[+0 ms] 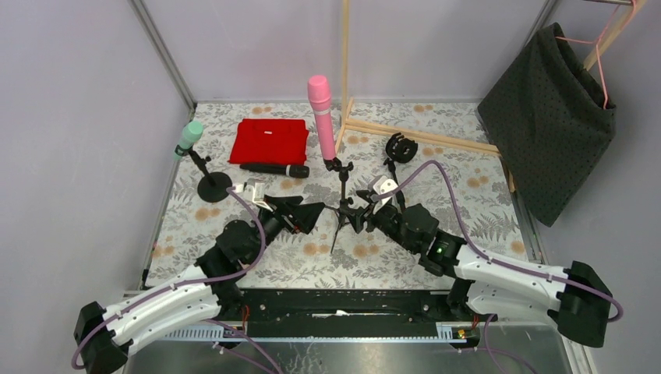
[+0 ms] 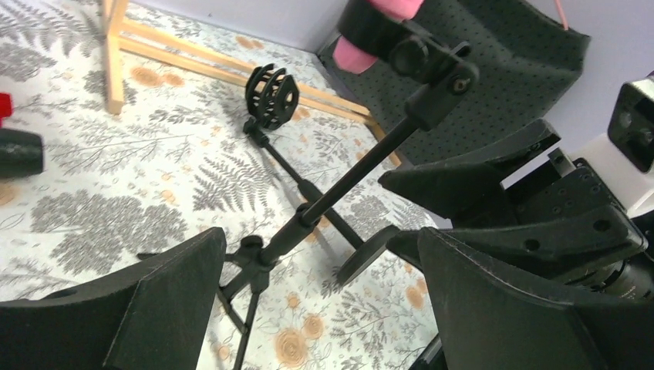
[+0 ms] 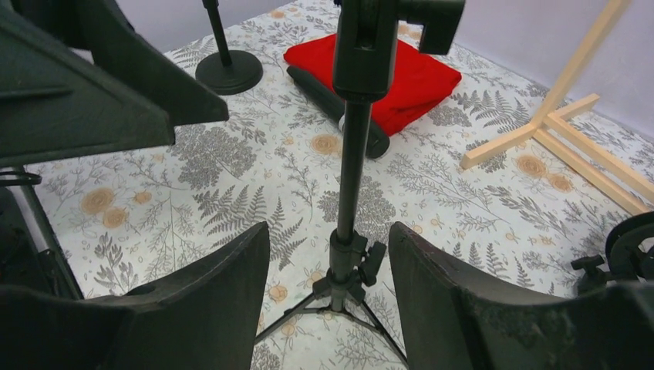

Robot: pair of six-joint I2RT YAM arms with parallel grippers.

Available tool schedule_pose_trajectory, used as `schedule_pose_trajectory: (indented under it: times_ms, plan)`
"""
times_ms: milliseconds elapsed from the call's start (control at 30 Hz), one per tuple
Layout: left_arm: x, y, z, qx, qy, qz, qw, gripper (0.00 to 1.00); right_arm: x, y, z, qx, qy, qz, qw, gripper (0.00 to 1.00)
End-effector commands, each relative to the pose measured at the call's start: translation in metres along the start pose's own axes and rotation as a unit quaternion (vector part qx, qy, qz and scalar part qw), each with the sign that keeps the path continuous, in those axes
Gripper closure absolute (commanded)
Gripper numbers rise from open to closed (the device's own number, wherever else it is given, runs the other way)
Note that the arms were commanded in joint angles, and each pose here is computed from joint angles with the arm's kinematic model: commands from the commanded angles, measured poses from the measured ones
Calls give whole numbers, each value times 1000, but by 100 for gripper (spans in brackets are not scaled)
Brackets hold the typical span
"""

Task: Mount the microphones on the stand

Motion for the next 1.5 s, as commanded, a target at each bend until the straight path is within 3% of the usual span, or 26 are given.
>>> schedule_pose_trajectory:
  times_ms: [0, 567, 900, 1467]
  plan:
    - [-2, 11, -9, -31, -12, 2, 999, 1, -15, -4, 18, 33, -60, 3, 998, 36]
    - [-8, 14, -19, -53, -21, 9, 998, 1, -15, -23, 56, 126, -68, -27, 989, 50]
    - [-8, 15, -20, -54, -22, 10, 998, 1, -20, -13, 64, 66, -82, -36, 994, 60]
    - [-7, 16, -21, -54, -19, 12, 998, 1, -31, -15, 65, 63, -96, -52, 992, 100]
Point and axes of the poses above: each gripper's point midway between its finger pads, its own z axis out along the fingers, its own y axis along the line the jaws close on, x = y × z, the point moved 8 cm from there along -z, back along the fingers, and after that the axes turned 11 degrees about -z, right-handed, at the moved point
